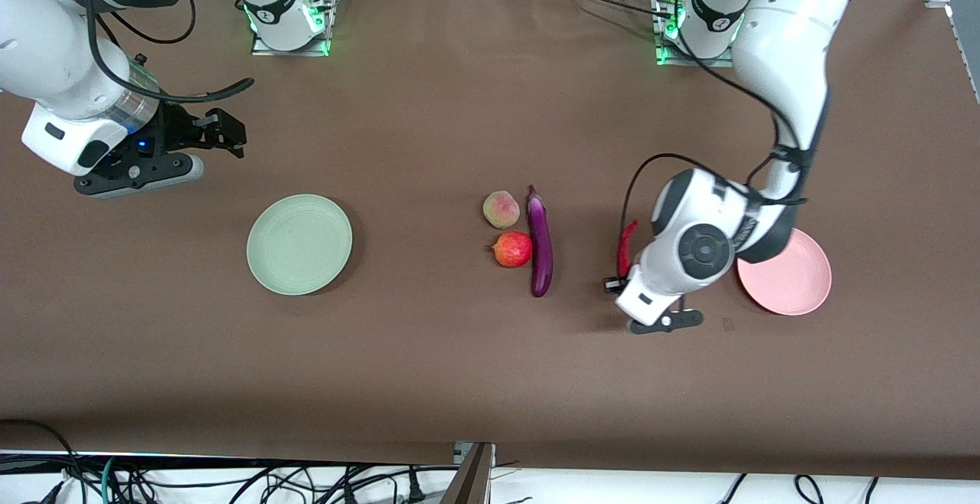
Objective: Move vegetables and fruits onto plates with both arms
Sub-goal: 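Carry the chili onto the pink plate and open the left gripper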
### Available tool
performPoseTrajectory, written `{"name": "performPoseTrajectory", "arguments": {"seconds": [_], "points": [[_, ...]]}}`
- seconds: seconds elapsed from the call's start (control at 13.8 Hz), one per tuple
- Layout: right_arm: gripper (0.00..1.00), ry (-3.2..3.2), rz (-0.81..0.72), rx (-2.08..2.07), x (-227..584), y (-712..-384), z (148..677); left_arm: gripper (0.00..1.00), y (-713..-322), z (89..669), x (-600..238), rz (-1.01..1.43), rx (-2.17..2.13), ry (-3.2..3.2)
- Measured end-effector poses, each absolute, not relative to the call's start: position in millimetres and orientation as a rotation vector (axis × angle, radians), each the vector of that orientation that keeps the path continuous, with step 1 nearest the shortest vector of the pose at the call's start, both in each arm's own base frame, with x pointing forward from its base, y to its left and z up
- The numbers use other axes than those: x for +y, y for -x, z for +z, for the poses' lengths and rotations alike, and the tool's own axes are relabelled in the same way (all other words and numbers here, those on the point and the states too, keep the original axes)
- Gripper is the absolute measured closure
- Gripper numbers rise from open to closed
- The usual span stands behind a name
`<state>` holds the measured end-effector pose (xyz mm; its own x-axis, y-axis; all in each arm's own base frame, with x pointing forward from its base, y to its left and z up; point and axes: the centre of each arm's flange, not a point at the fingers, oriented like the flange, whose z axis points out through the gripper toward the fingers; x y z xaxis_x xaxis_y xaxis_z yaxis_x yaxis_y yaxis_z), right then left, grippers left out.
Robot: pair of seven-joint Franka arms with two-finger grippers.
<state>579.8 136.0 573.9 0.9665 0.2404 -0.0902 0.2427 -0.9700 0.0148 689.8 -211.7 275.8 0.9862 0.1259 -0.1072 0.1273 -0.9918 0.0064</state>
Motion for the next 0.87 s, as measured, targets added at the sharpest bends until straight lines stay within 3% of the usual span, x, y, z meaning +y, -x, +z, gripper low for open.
{"name": "performPoseTrajectory", "arguments": {"seconds": [0.58, 0.87], "points": [[0.0, -3.09, -0.137, 0.379, 136, -580, 574, 0.7, -701, 279, 55, -0.341, -0.246, -3.155], [0.0, -3.09, -0.136, 0.379, 136, -580, 574, 0.7, -686, 247, 99, -0.326, -0.311, -3.129]]}}
